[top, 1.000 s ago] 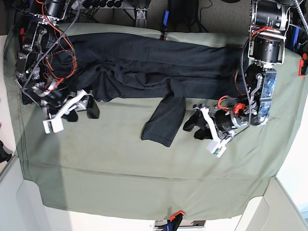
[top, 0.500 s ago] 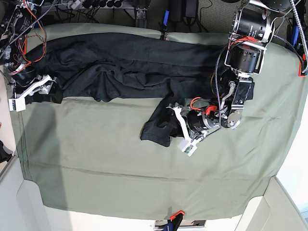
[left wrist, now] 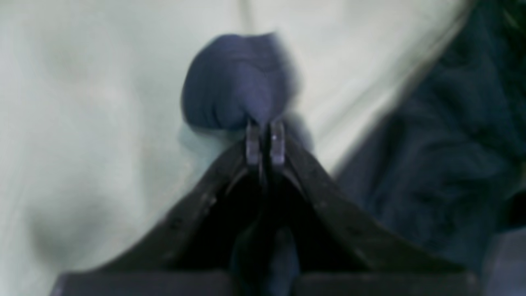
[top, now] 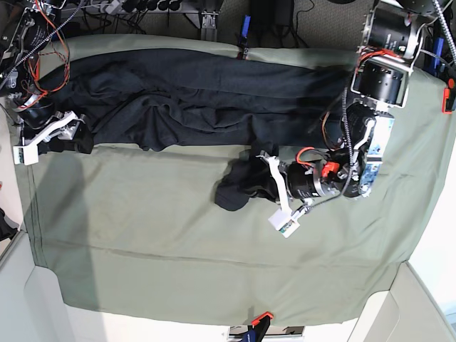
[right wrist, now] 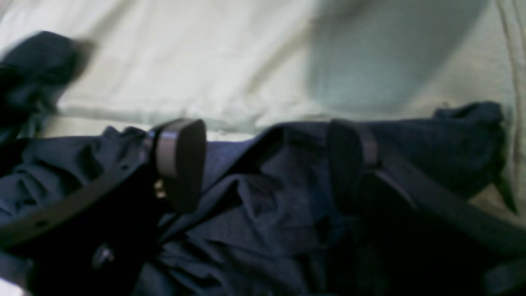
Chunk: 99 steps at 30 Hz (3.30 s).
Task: Fold the T-shirt properly
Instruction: 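Grasp the sleeve cuff with the left gripper and tuck it onto the body, then release the cuff and move the left gripper to the strip's end, then grasp the strip's end with the left gripper and lift it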
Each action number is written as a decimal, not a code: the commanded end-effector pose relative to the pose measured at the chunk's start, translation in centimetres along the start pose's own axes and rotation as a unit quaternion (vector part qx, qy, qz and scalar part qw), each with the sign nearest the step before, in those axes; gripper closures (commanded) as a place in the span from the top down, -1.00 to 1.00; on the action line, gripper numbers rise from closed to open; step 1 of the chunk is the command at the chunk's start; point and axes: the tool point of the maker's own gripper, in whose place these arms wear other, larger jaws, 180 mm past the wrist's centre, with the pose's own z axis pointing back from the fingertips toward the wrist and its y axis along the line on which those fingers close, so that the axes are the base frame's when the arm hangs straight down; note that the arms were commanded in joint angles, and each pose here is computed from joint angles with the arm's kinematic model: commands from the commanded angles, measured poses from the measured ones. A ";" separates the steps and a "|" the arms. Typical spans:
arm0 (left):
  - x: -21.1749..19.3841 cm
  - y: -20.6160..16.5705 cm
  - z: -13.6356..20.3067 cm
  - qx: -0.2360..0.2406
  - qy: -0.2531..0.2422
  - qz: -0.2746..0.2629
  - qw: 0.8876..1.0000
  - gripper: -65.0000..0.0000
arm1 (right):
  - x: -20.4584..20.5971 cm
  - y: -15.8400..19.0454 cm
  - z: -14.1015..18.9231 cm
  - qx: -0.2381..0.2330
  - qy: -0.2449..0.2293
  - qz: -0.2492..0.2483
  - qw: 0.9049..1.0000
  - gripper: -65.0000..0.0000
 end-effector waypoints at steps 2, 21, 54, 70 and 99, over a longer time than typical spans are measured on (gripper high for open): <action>2.3 -0.6 3.1 0.007 -0.023 -0.052 0.998 -1.00 | 1.7 0.0 0.3 0.001 -0.026 0.012 1.000 0.38; -8.2 -1.1 13.0 0.102 0.083 -0.055 0.990 -1.00 | 2.4 -0.7 0.8 -0.007 -0.032 0.023 0.999 0.38; -19.0 7.3 21.7 0.225 -0.058 0.322 0.918 0.20 | 2.2 -0.6 0.8 -0.006 -0.031 0.022 0.999 0.38; -18.9 3.2 17.4 0.137 -0.094 0.395 0.903 0.20 | 2.2 -0.5 0.7 -0.003 -0.031 0.019 0.999 0.38; -14.4 3.6 16.4 0.200 -0.066 0.226 0.951 -1.00 | 2.2 -0.4 0.7 -0.002 -0.034 0.018 0.999 0.38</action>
